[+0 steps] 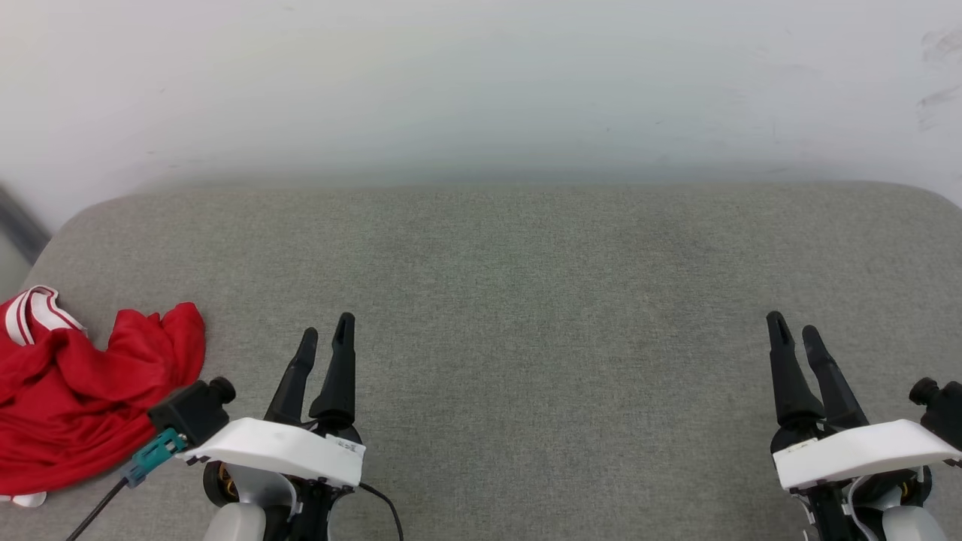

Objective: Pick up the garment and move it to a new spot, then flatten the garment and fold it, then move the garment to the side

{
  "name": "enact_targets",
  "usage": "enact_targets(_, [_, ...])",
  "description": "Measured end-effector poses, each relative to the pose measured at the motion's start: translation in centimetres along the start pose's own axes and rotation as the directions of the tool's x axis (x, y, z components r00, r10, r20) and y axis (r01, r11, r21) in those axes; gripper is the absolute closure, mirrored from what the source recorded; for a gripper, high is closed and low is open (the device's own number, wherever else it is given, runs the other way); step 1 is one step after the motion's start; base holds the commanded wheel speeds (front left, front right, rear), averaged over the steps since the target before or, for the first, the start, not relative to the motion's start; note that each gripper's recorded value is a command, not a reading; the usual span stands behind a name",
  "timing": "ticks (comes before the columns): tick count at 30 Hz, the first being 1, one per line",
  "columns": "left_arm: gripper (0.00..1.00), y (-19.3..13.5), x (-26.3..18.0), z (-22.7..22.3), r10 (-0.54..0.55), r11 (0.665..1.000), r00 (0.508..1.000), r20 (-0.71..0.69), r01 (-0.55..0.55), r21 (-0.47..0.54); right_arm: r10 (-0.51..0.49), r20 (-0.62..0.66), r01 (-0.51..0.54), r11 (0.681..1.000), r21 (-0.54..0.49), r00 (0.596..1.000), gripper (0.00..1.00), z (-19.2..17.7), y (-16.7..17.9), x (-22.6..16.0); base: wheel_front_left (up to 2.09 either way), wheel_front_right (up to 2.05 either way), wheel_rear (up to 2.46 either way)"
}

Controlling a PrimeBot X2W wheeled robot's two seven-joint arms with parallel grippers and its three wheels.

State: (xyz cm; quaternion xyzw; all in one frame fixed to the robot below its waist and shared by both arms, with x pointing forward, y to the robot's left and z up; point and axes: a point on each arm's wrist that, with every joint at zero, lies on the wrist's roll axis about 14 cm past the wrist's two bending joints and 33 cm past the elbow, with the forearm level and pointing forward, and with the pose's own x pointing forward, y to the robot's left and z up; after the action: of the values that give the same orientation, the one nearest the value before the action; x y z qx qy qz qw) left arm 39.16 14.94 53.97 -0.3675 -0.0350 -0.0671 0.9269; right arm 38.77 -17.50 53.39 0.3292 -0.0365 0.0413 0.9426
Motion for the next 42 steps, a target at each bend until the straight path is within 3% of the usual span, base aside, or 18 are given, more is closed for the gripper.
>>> enact_targets(9, [0.00, 0.2, -0.1, -0.7, 0.008, 0.977, 1.000, -0.023, -0.003, 0.211, 0.027, -0.028, -0.031, 0.985, -0.167, 0.999, 0.00, -0.5, 0.6, 0.0, 0.00, 0.00, 0.00])
enact_targets(18, [0.00, 0.6, -0.1, -0.7, 0.015, 0.939, 1.000, -0.026, -0.005, 0.345, 0.036, -0.050, -0.049, 0.956, -0.290, 0.998, 0.00, -0.6, 0.9, 0.0, 0.00, 0.00, 0.00])
enact_targets(42, [0.00, 0.3, -0.1, -1.0, -0.019, 0.849, 0.999, -0.025, 0.030, 0.528, 0.053, -0.072, -0.081, 0.870, -0.486, 0.996, 0.00, -1.1, 1.7, -0.2, 0.00, 0.00, 0.00])
